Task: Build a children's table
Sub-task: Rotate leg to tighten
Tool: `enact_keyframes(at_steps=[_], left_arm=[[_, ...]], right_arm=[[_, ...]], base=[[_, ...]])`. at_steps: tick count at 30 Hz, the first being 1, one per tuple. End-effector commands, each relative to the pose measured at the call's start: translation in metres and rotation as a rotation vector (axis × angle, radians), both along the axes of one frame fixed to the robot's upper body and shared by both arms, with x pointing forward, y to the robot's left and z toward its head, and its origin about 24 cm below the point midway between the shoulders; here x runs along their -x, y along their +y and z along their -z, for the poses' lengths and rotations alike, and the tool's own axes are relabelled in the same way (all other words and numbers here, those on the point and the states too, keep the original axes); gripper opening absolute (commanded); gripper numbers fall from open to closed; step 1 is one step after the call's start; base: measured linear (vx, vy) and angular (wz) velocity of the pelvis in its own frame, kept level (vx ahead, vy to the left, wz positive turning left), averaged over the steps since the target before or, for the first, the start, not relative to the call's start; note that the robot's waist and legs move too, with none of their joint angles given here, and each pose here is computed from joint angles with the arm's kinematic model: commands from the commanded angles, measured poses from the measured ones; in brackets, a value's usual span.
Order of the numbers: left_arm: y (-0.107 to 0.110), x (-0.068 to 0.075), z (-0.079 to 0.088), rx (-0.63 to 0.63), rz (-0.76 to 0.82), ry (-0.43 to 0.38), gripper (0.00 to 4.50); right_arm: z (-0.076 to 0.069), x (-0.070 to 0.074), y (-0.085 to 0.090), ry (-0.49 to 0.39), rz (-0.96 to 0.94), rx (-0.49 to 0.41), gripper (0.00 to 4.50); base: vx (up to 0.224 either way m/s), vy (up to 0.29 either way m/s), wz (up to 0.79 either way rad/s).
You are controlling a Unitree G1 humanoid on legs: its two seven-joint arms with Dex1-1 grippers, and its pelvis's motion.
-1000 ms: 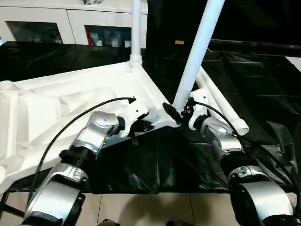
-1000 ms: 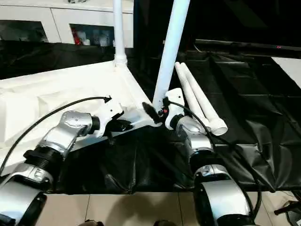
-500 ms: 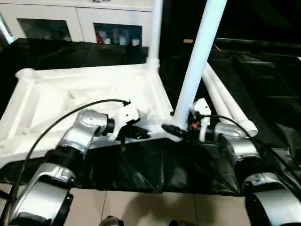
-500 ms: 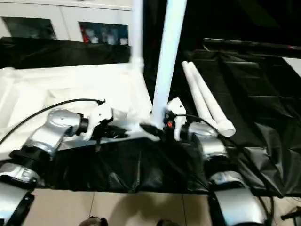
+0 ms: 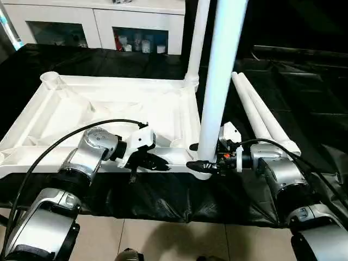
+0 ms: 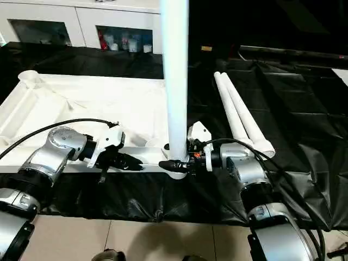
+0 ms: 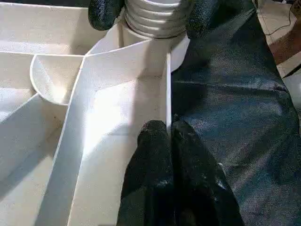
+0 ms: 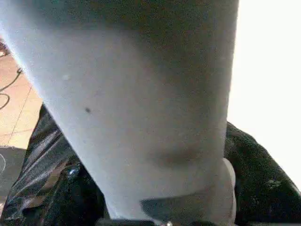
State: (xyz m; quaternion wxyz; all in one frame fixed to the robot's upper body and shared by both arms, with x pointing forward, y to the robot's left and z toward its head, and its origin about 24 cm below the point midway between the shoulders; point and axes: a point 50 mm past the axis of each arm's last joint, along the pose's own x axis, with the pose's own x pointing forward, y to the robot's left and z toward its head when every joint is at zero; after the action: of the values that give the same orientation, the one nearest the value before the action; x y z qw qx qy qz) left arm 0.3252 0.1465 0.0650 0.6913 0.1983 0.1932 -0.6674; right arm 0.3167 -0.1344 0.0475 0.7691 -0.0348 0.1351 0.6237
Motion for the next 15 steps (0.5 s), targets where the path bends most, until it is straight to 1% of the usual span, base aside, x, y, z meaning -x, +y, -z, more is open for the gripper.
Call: enact_keyframes(at_steps=[1, 7, 8, 10, 15], left_arm=[[-0.012, -0.006, -0.017, 0.057, 0.034, -0.071, 0.00], [-0.011, -0.009, -0.018, 0.102, -0.022, -0.085, 0.00], [-0.010, -0.009, -0.019, 0.107, -0.031, -0.088, 0.00], [-0.009, -0.010, -0.019, 0.111, -0.040, -0.090, 0.00], [-0.007, -0.012, -0.020, 0.121, -0.071, -0.094, 0.00]], right_arm=[[0.009, 0.006, 0.005, 0.043, -0.017, -0.005, 2.80], [0.024, 0.012, 0.000, 0.076, 0.100, -0.059, 2.80], [0.028, 0.015, 0.000, 0.077, 0.119, -0.065, 2.80], [0.031, 0.017, 0.000, 0.074, 0.144, -0.073, 2.80], [0.038, 0.018, 0.000, 0.055, 0.230, -0.098, 2.80]], base=[[0.000, 0.000, 0.00], [0.000, 0.000, 0.00], [0.000, 0.000, 0.00], [0.000, 0.000, 0.00], [0.000, 0.000, 0.00]])
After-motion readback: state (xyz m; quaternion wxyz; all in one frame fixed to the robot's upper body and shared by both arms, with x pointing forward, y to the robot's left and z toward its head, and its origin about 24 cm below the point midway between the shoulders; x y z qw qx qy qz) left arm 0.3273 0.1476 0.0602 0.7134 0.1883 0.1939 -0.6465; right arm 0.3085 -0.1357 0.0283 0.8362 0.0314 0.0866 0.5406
